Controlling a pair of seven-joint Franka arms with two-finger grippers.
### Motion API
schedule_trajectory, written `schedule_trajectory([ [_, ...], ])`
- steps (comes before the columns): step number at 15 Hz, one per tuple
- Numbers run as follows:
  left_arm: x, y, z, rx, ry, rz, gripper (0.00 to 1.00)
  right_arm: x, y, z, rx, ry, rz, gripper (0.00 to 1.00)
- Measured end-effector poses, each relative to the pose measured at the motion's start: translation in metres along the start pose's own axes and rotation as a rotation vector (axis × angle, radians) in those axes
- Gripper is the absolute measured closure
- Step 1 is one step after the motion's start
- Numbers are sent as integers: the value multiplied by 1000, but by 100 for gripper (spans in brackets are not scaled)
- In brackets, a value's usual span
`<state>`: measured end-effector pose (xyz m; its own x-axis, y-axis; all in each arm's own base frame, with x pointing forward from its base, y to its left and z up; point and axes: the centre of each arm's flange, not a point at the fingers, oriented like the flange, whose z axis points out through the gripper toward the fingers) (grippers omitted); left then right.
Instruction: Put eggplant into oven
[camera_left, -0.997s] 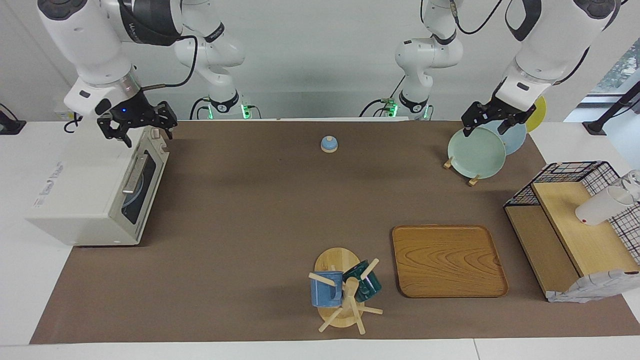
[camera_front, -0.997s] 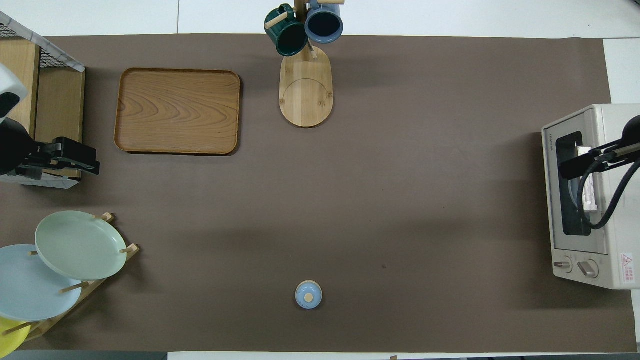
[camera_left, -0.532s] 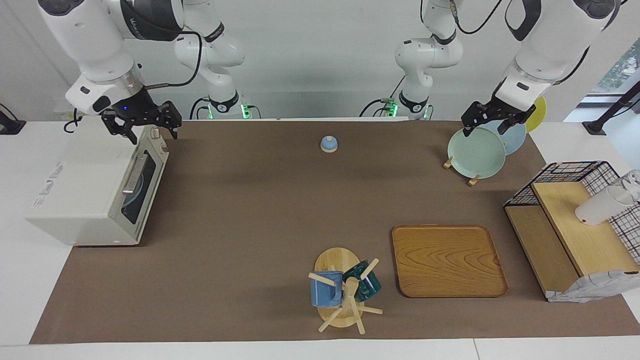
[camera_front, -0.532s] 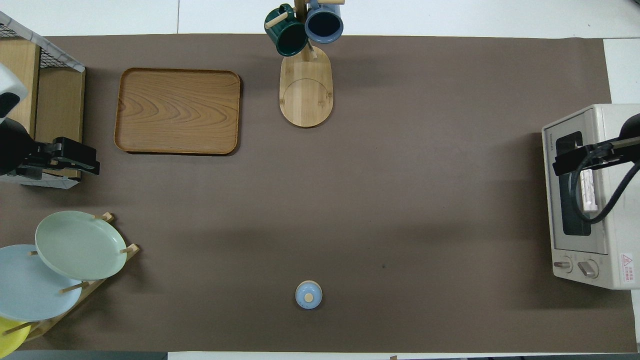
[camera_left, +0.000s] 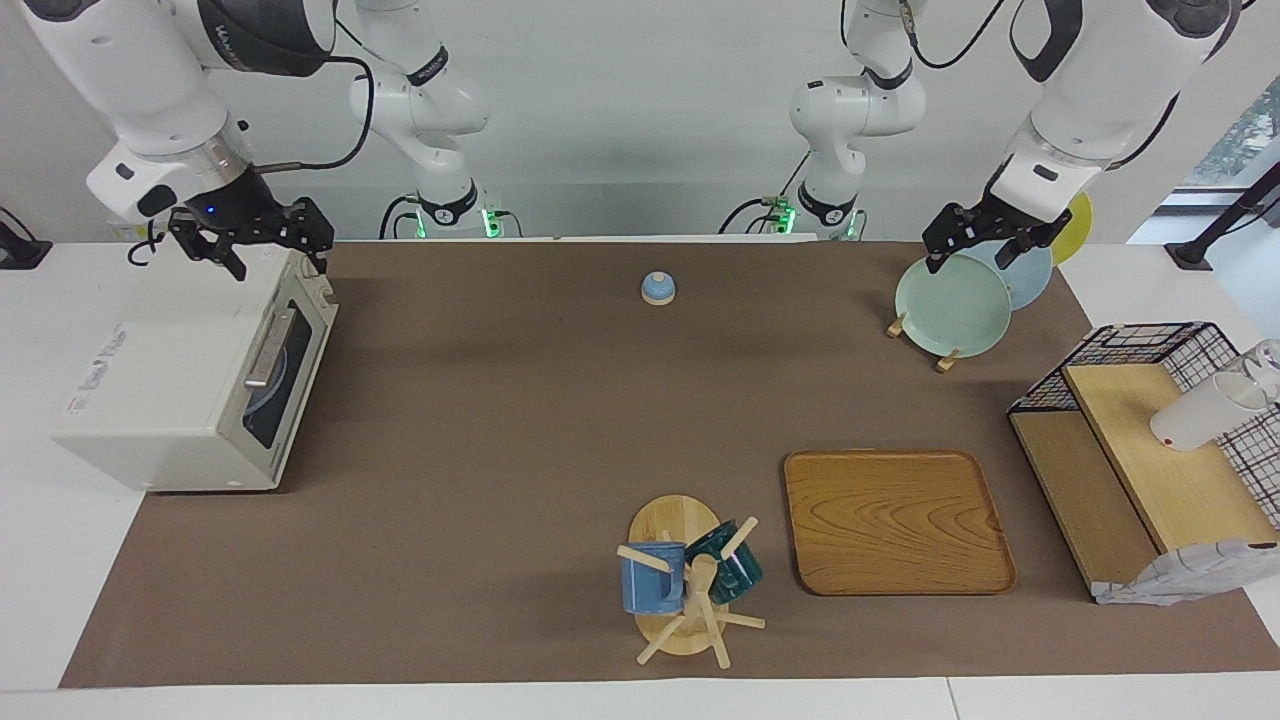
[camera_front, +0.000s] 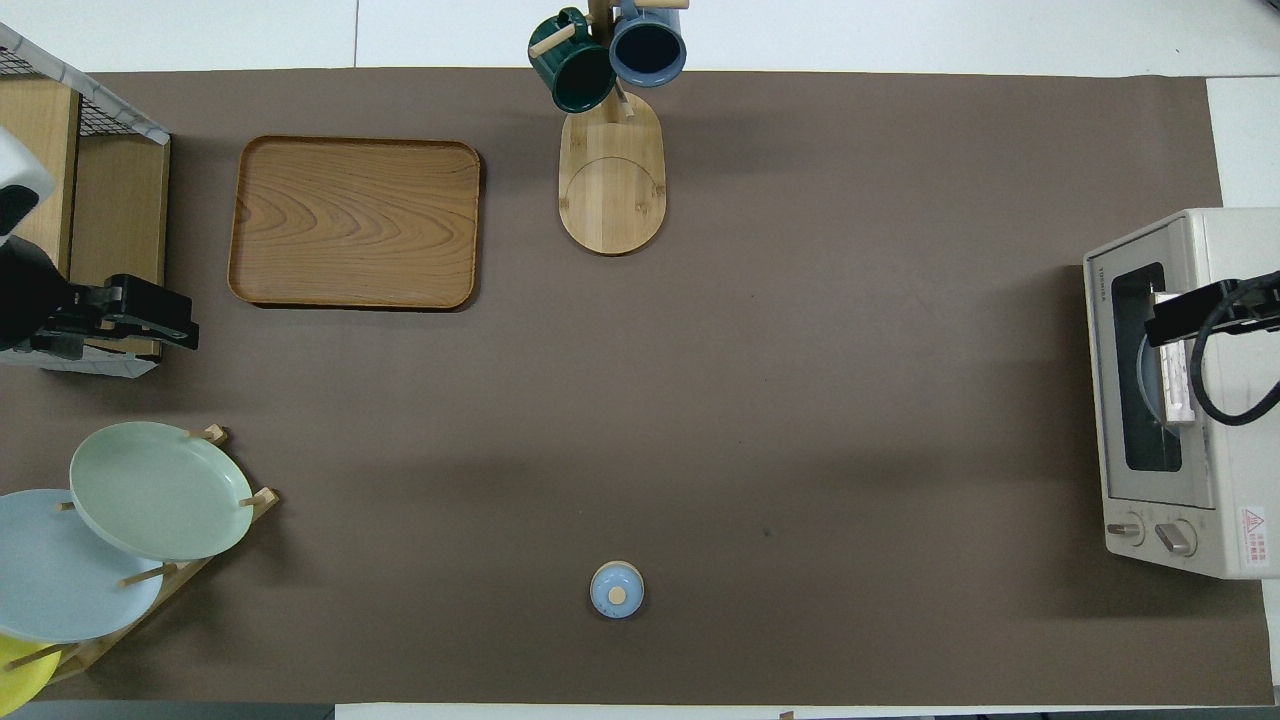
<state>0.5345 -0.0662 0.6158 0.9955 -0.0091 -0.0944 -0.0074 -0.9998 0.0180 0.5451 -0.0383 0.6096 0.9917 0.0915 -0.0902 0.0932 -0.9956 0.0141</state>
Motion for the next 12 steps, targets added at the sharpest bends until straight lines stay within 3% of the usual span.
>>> schedule_trajectory([
  [4, 0, 0, 0, 0, 0, 0, 0, 4, -3, -2, 1, -16, 54, 0],
  [12, 0, 0, 0, 0, 0, 0, 0, 3, 9, -18, -1, 16, 132, 0],
])
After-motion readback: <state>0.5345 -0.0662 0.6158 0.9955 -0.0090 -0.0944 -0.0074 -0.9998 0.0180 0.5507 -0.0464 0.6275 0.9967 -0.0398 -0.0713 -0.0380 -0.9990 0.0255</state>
